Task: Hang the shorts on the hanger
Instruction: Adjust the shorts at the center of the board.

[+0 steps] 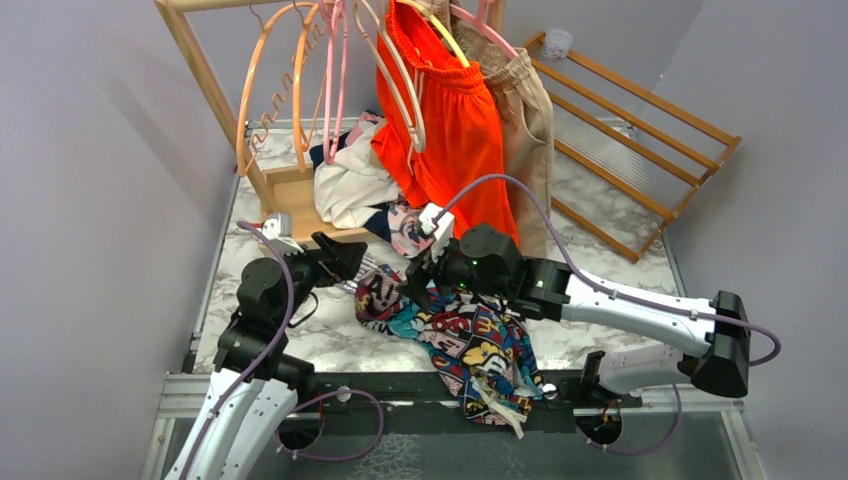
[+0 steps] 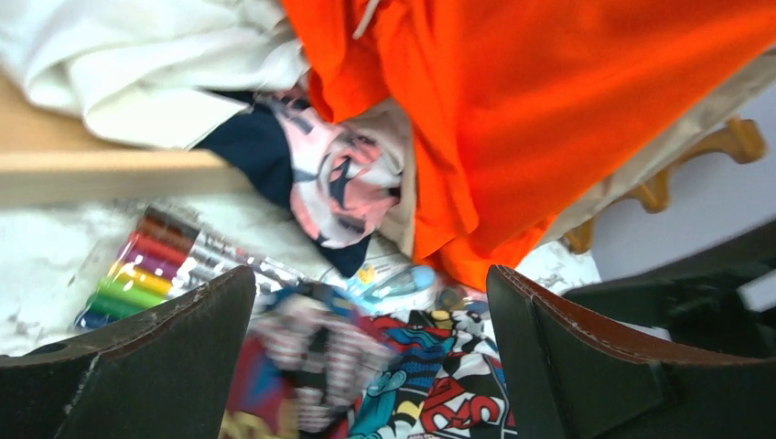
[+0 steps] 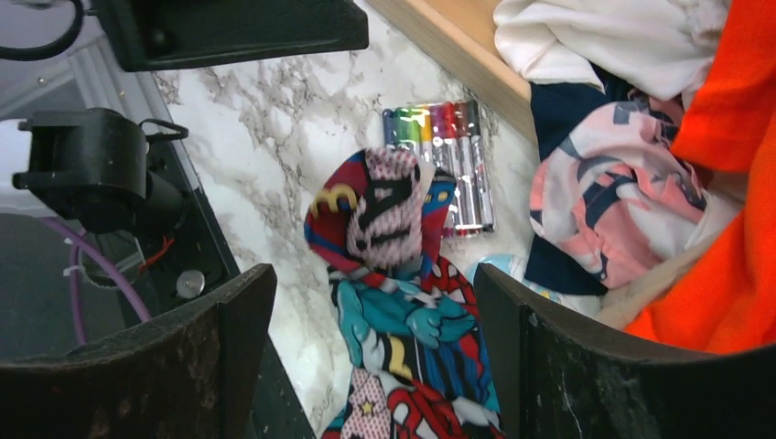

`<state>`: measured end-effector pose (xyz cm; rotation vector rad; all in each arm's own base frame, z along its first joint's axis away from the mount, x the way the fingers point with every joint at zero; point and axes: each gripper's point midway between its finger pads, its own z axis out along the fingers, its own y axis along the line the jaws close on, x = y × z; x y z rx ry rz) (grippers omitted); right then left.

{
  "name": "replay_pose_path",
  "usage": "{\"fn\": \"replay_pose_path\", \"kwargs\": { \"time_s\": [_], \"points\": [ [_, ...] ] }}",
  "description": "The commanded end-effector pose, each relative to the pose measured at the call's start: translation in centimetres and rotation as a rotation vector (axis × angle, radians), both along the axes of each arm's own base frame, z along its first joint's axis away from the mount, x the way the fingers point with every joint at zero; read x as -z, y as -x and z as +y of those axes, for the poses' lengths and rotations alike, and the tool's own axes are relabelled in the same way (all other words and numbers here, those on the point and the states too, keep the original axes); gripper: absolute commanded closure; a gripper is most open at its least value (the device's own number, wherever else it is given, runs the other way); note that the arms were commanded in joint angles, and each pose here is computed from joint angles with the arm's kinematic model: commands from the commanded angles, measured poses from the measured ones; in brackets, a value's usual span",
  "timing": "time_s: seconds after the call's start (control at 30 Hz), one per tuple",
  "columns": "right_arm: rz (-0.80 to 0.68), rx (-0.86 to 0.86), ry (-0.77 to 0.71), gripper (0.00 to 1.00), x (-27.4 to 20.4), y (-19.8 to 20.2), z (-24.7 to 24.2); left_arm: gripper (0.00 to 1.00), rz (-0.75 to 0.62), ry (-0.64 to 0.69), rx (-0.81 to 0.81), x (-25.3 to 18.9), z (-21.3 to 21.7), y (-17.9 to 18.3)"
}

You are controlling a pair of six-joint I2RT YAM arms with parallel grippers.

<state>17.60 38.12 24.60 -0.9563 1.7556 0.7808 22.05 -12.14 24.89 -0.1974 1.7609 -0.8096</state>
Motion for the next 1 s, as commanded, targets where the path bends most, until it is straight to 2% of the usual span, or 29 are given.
{"fn": "replay_pose_path", "kwargs": {
  "time_s": [0.0, 0.13, 0.27, 0.37, 0.47, 0.63, 0.83, 0.9, 0.97],
  "points": [
    [0.028, 0.069, 0.024, 0.17, -0.1, 0.8, -3.8, 0.01, 0.094, 0.034, -0.081, 2.2, 0.8, -0.5],
    [0.119, 0.153, 0.081, 0.16, 1.9, 2.4, -8.6, 0.01, 0.067, 0.036, -0.086, 2.2, 1.0, -0.5],
    [0.312, 0.262, 0.163, 0.17, 6.1, 5.0, -13.3, 0.01, -0.014, -0.009, 0.055, 0.6, -0.8, 0.2],
    [0.436, 0.310, 0.169, 0.19, 8.3, 7.0, -15.5, 0.01, 0.053, -0.098, 0.147, 2.2, -2.0, 0.0],
    [0.502, 0.311, 0.143, 0.19, 8.1, 7.9, -15.4, 0.01, 0.137, -0.115, 0.206, 4.2, -3.1, 0.0],
    [0.630, 0.425, 0.311, 0.19, 11.8, 8.7, -16.7, 0.01, 0.186, -0.151, 0.240, 5.7, -4.6, 0.5],
    [0.722, 0.411, 0.364, 0.19, 13.6, 10.4, -16.9, 0.01, 0.241, -0.200, 0.282, 7.2, -6.1, 1.6],
    [0.746, 0.401, 0.380, 0.23, 13.8, 10.9, -17.0, 0.01, 0.253, -0.215, 0.312, 7.4, -6.7, 2.1],
    [0.768, 0.385, 0.394, 0.31, 14.1, 11.4, -17.0, 0.01, 0.255, -0.234, 0.346, 7.2, -7.2, 2.7]
  ]
}}
